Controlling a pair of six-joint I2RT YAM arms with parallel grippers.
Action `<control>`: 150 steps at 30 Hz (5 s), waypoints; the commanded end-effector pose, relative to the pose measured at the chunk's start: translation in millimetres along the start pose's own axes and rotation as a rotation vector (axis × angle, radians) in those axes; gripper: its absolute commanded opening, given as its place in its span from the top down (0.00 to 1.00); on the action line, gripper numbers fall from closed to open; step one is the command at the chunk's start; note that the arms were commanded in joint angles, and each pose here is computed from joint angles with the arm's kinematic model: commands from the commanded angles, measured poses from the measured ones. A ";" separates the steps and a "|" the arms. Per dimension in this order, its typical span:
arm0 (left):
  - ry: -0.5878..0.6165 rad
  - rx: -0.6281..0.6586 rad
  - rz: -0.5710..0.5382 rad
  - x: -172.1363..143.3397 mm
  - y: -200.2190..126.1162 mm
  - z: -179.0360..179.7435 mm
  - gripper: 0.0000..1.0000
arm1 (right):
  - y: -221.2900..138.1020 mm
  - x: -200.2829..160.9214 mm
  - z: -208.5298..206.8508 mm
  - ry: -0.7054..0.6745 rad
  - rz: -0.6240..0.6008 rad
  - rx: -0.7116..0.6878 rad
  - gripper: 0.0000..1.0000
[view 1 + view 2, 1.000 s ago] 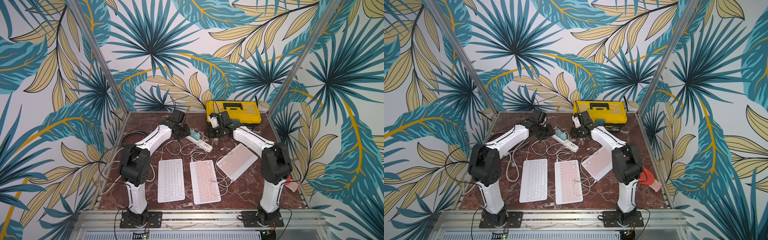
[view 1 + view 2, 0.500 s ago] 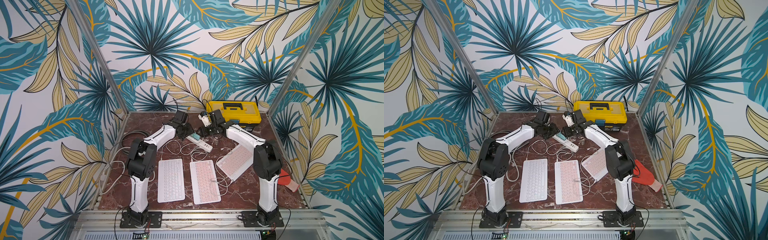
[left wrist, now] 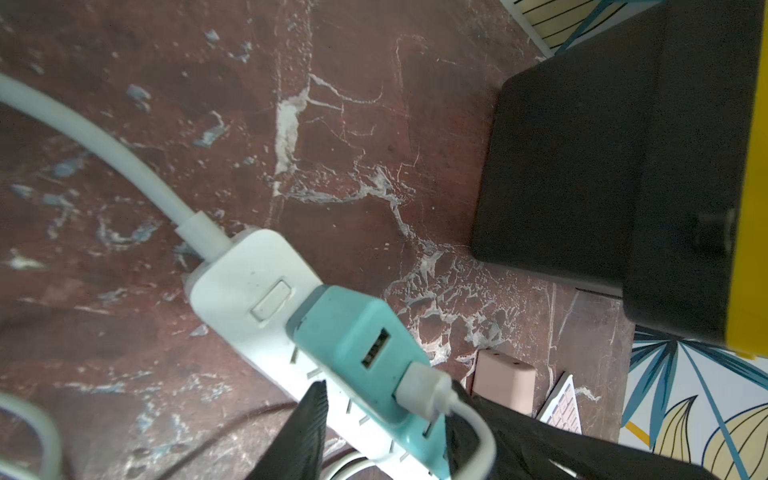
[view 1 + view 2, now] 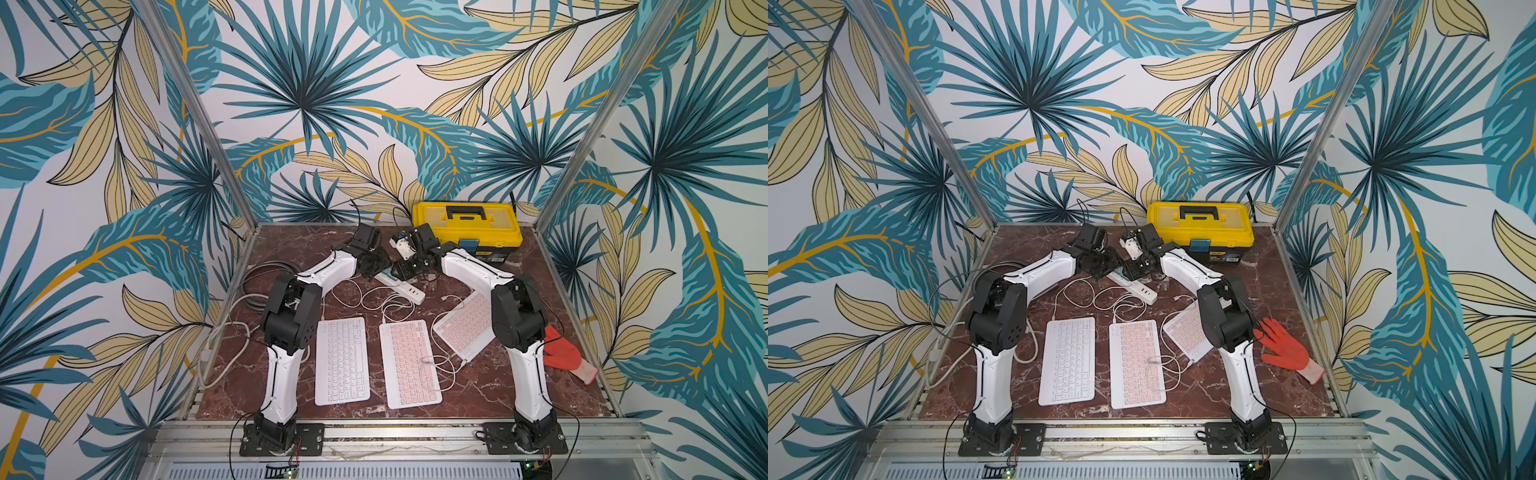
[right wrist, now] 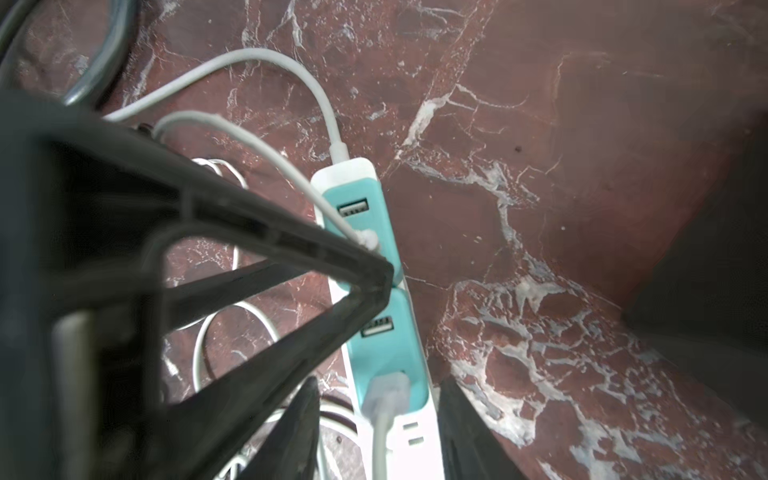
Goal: Unplug the wireless keyboard
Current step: Remove the plug from the socket.
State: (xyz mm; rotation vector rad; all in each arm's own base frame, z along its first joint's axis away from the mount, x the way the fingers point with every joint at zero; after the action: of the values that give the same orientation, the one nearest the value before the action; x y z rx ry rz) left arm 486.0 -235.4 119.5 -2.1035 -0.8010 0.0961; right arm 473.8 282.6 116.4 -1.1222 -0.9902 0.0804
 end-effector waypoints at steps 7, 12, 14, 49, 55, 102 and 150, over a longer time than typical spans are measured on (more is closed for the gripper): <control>-0.030 0.068 -0.063 5.4 -10.9 22.6 0.58 | 18.1 -2.1 -1.4 -0.010 0.020 0.020 0.57; -0.026 0.035 -0.075 6.3 -24.8 13.6 0.58 | 20.8 -3.8 -1.0 -0.007 0.027 0.027 0.61; -0.010 0.014 -0.075 6.0 -33.7 7.9 0.56 | 22.8 -5.5 -1.1 -0.006 0.032 0.027 0.62; -0.229 0.097 -0.097 8.0 22.7 51.1 0.67 | 29.7 -10.7 17.4 -0.054 0.048 -0.002 0.74; -0.261 0.094 -0.077 4.2 34.2 54.3 0.65 | 30.7 -13.2 21.4 -0.042 0.055 0.015 0.74; -0.352 0.275 0.084 -64.6 58.2 130.4 0.74 | 26.0 8.8 42.0 -0.344 -0.019 -0.207 0.77; -0.363 0.262 0.094 -65.0 53.9 141.1 0.74 | -9.0 23.1 38.6 0.065 -0.163 0.105 0.77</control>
State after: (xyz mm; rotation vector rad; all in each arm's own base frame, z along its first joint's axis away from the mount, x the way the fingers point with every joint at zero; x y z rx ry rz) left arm 475.5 -219.9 61.1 -2.1567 -1.0455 0.3965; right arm 469.1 296.8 107.8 -1.0831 -1.0207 -0.0167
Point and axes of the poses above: each gripper's point midway between its finger pads, its own y axis out along the fingers, its own z axis along the line the jaws close on, x = y × z, the point moved 3 cm from there along -y, back along the fingers, and after that the axes turned 9 degrees about -y, right-handed, at the moved point
